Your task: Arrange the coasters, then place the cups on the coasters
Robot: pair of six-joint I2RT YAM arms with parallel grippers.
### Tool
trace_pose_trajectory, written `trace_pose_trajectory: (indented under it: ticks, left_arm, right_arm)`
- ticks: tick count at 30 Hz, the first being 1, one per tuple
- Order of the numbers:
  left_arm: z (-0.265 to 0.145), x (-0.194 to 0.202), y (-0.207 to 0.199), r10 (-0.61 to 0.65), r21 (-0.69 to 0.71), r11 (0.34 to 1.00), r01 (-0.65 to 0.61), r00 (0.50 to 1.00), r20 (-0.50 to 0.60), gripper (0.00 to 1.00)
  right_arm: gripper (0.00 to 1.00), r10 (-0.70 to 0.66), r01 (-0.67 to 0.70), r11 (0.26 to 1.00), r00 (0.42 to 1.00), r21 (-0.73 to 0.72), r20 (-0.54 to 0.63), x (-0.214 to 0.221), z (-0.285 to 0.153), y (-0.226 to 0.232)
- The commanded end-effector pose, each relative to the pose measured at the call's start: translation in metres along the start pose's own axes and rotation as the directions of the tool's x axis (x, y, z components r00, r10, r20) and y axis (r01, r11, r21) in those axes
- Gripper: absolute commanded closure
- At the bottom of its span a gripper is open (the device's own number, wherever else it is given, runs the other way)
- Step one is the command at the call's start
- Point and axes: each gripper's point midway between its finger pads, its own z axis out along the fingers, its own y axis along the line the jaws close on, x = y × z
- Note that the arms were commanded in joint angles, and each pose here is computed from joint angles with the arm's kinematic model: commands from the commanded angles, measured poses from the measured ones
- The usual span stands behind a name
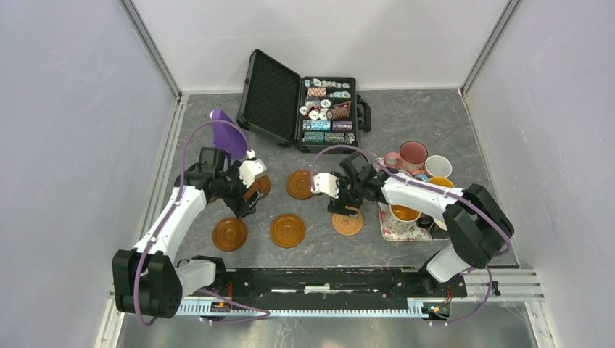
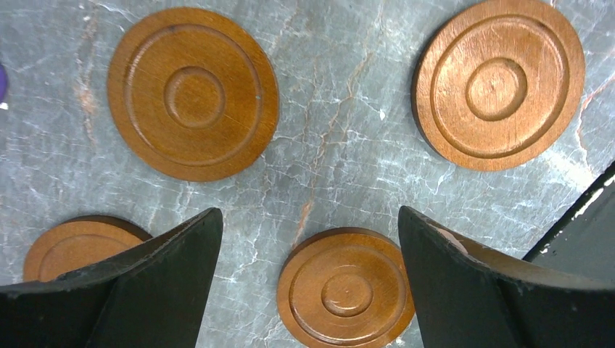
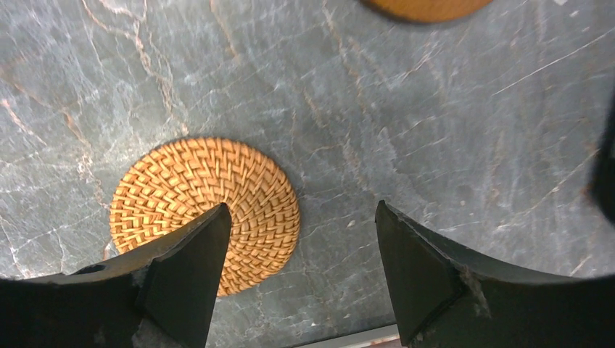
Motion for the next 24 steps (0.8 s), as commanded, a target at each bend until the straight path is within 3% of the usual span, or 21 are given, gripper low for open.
trace_pose_trajectory:
  ticks: [1, 9, 13, 18, 24]
  left_arm:
    - [-0.016, -0.026, 0.01, -0.012, -0.048, 0.999, 0.015, 0.998, 0.056, 0.01]
    - [-0.054, -0.055, 0.021, -0.085, -0.115, 0.989, 0.093, 0.994, 0.072, 0.0]
    - [-0.078, -0.077, 0.031, -0.129, -0.186, 0.971, 0.153, 0.982, 0.136, 0.0]
    - [-0.096, -0.108, 0.034, -0.157, -0.171, 0.966, 0.195, 0.965, 0.211, 0.0]
    - [-0.088, -0.13, 0.022, -0.175, -0.095, 0.977, 0.191, 0.973, 0.153, 0.0]
  right_arm:
    - [0.19, -0.023, 0.017, 0.999, 0.992, 0.044, 0.12, -0.043, -0.023, -0.021]
    - [0.14, -0.048, 0.018, 0.992, 0.967, 0.123, 0.249, -0.09, -0.071, -0.04]
    - [0.07, -0.059, -0.001, 0.977, 0.959, 0.211, 0.276, -0.099, -0.1, -0.054]
    - [0.02, -0.028, -0.061, 0.959, 0.952, 0.278, 0.305, -0.091, -0.126, -0.073]
    - [0.02, 0.066, -0.2, 0.909, 0.935, 0.365, 0.349, -0.062, -0.16, -0.104]
